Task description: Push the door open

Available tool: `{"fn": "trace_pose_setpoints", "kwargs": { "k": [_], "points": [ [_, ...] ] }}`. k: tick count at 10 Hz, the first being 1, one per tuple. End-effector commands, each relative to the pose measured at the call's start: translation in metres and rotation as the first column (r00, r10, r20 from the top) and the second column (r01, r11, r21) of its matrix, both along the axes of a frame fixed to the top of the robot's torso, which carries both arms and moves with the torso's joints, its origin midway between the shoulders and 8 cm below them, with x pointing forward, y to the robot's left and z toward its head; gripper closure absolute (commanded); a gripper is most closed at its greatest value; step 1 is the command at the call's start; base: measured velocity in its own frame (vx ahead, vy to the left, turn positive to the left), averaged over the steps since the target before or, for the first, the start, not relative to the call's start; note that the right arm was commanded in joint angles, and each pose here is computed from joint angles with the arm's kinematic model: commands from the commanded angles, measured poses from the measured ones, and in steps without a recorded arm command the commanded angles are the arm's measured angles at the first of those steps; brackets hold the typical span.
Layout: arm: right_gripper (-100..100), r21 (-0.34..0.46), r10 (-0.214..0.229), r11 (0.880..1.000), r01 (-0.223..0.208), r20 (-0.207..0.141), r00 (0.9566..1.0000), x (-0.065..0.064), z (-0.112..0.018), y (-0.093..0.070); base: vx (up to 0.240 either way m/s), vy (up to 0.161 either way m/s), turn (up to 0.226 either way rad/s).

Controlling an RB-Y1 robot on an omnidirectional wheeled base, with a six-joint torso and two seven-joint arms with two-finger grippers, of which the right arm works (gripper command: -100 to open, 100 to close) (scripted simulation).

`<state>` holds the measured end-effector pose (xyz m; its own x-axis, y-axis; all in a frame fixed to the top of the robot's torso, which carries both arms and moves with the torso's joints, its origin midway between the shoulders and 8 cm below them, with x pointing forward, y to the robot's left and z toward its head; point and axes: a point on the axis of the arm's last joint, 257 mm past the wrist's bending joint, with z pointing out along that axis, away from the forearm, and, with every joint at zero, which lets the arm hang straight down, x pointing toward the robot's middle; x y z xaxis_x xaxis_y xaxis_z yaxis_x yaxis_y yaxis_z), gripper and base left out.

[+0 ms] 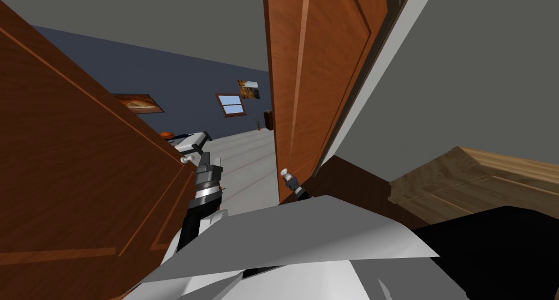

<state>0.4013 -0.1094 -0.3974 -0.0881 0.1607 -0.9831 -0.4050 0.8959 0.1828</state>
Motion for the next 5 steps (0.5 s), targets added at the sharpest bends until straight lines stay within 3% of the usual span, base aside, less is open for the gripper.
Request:
{"fn": "trace_pose_setpoints", "kwargs": {
  "k": [1, 5],
  "points": [
    [100, 0.052, -0.005, 0.999, 0.006, -0.012, 0.9999, 0.0044, 0.0042, -0.0026, 0.023, 0.019, -0.028],
    [100, 0.132, -0.005, 0.991, 0.011, -0.046, 0.9989, 0.0059, 0.0046, -0.0038, 0.037, 0.023, -0.027]
  ]
}}
